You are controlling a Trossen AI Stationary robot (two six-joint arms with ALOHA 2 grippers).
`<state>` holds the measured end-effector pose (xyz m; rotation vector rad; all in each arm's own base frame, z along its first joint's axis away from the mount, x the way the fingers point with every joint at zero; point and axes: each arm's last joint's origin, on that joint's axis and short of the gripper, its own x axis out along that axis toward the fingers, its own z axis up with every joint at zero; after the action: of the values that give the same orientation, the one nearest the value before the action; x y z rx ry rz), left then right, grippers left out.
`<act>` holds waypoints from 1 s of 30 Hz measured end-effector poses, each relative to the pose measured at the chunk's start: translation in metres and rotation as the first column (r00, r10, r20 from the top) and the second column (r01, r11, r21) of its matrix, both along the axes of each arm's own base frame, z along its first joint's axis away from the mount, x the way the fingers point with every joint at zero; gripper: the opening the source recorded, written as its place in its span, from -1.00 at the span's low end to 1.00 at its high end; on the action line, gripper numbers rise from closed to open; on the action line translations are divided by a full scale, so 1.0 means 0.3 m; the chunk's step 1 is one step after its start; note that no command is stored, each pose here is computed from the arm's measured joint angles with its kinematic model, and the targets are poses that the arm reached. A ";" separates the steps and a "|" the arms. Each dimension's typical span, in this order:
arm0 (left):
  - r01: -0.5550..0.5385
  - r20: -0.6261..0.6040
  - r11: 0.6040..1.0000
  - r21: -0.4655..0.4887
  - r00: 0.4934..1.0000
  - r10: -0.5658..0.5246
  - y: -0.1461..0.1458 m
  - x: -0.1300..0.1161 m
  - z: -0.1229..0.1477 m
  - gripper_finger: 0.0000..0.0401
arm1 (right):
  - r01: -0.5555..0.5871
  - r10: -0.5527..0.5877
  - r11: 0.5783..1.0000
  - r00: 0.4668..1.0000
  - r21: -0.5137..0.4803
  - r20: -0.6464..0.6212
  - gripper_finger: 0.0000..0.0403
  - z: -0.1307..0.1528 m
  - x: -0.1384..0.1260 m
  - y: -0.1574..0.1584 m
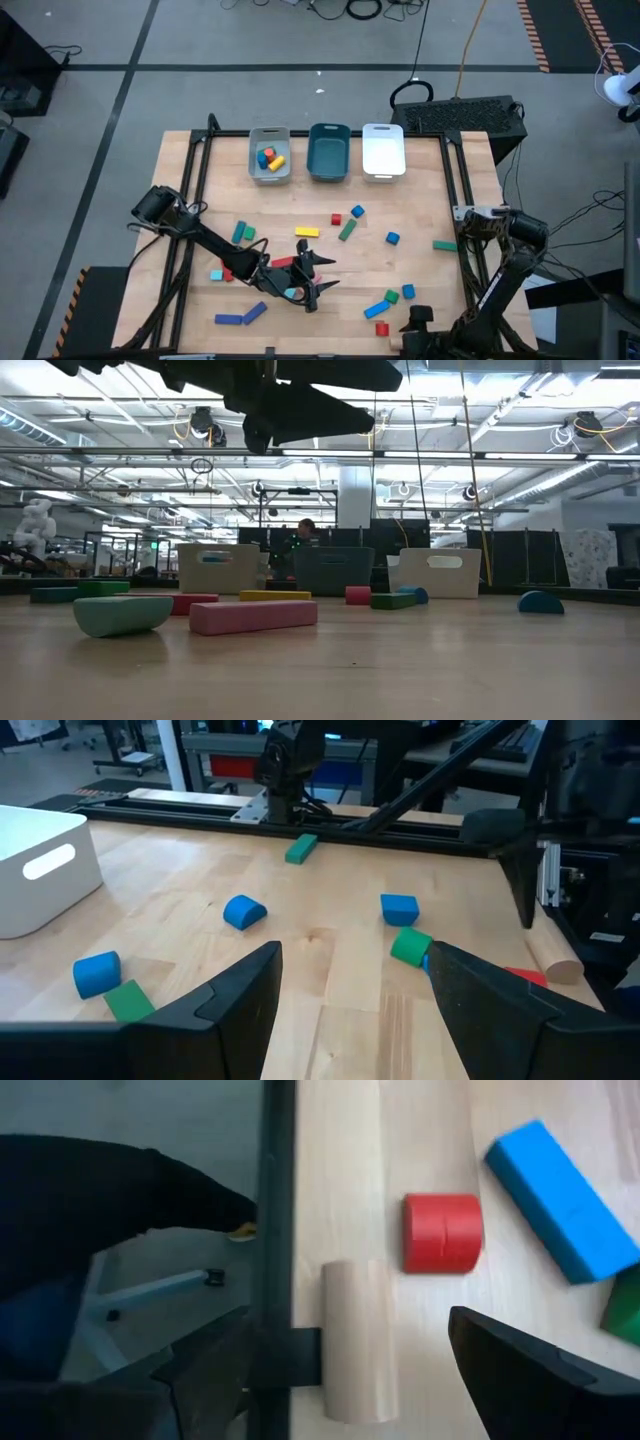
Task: Sort blocks by size
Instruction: Put the brown cylinder block into the gray bin
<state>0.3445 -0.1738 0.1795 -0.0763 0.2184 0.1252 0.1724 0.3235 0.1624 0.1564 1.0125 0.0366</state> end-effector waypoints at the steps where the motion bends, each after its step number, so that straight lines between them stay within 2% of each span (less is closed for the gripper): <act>1: 0.000 -0.002 1.000 0.001 1.000 0.000 0.000 0.000 -0.001 0.26 | 0.005 -0.005 1.000 1.000 -0.007 -0.007 0.58 -0.012 0.000 0.001; 9: 0.000 -0.003 1.000 0.001 1.000 0.000 0.000 0.000 -0.001 0.26 | 0.035 -0.036 0.999 0.999 -0.025 -0.028 0.57 -0.063 0.004 0.008; 12: 0.000 -0.003 1.000 -0.001 1.000 0.000 0.000 0.000 -0.001 0.26 | 0.043 -0.044 0.998 0.998 -0.036 -0.037 0.52 -0.083 0.005 0.009; 17: -0.002 -0.013 1.000 0.002 1.000 0.002 0.002 -0.001 -0.004 0.26 | 0.046 -0.048 0.998 0.998 -0.042 -0.043 0.29 -0.095 0.005 0.012; 25: -0.011 -0.134 0.998 0.065 0.991 0.019 0.029 -0.004 -0.044 0.26 | 0.069 -0.075 0.993 0.995 -0.094 -0.066 -0.18 -0.105 -0.003 -0.007; 30: 0.015 -0.139 0.998 0.055 0.990 -0.007 0.027 -0.004 -0.044 0.26 | 0.076 -0.085 0.991 0.994 -0.112 -0.071 -0.40 -0.106 -0.003 -0.015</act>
<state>0.3434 -0.1658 0.1661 -0.0106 0.3542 0.1255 0.1715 0.3191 0.1304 0.0989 1.0806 -0.0992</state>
